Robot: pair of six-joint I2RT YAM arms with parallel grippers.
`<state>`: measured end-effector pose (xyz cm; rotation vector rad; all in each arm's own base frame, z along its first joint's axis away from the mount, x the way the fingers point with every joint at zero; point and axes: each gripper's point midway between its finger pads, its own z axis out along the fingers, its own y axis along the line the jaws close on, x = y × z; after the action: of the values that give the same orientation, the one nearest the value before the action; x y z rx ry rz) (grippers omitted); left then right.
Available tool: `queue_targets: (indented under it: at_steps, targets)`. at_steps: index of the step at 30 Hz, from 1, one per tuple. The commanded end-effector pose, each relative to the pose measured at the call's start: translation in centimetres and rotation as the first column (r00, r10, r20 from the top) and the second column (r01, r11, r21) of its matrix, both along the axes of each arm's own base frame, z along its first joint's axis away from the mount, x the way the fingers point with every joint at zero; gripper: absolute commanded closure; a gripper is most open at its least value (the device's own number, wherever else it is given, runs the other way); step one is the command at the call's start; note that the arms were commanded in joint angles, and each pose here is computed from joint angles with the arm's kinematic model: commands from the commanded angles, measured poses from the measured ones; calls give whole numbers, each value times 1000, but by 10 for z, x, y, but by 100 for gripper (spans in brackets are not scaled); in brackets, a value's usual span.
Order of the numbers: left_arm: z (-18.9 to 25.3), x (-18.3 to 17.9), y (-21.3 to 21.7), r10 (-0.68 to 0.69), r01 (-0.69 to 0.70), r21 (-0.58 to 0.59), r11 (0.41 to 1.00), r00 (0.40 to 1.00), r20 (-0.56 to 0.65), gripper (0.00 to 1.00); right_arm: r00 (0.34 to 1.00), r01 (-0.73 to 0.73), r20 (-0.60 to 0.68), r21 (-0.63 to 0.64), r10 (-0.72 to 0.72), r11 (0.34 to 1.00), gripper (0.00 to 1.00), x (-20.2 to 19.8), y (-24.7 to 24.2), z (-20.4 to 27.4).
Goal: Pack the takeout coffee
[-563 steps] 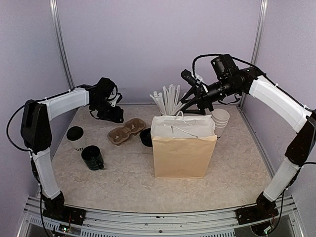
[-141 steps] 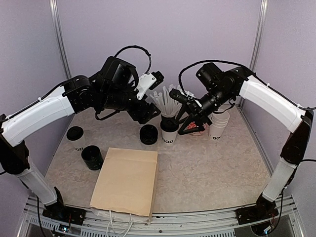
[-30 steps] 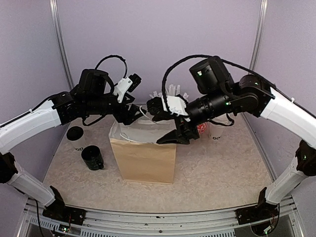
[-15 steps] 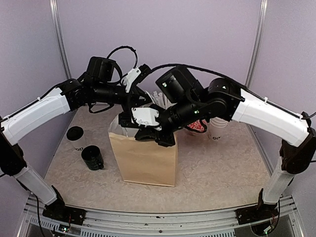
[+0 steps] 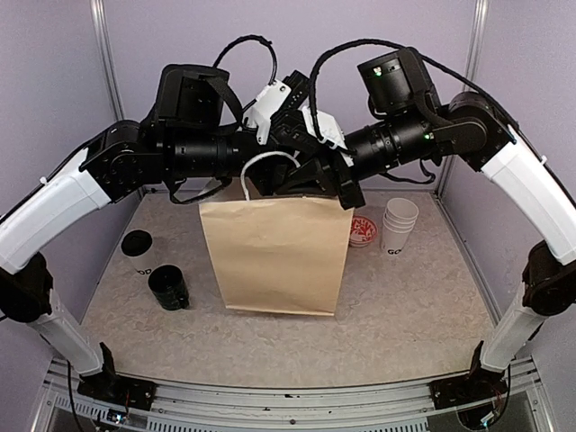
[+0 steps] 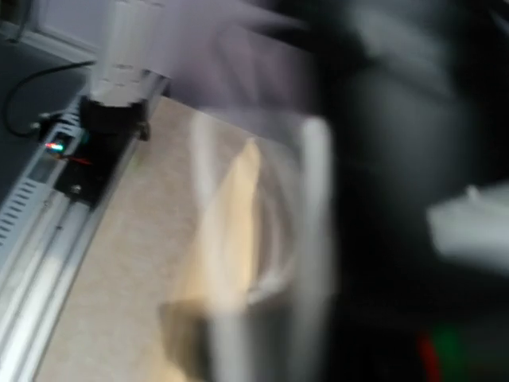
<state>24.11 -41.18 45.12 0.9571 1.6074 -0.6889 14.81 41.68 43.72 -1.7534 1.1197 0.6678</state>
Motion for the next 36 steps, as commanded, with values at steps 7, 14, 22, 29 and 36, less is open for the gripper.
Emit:
queue_targets:
  at_steps: [7, 14, 22, 29, 36]
  targets:
    - [25, -32, -27, 59, -61, -32, 998, 996, -65, 100, 991, 109, 62, 152, -120, 982, 100, 36, -33, 51]
    - [-8, 90, 57, 272, -282, -36, 959, 946, -177, 100, 1000, -6, -17, 90, 8, 996, 100, 45, -41, 22]
    - [-52, 71, 41, 222, -205, 95, 974, 947, -231, 100, 995, -87, -44, 31, 88, 996, 100, 11, -32, -1]
    - [-74, 67, 45, 224, -201, 116, 973, 943, -245, 100, 993, -91, -80, -40, 88, 995, 100, 10, -25, -35]
    - [-87, 67, 35, 180, -151, 127, 980, 949, -258, 100, 993, -74, -99, -90, 65, 993, 100, 10, -30, -62]
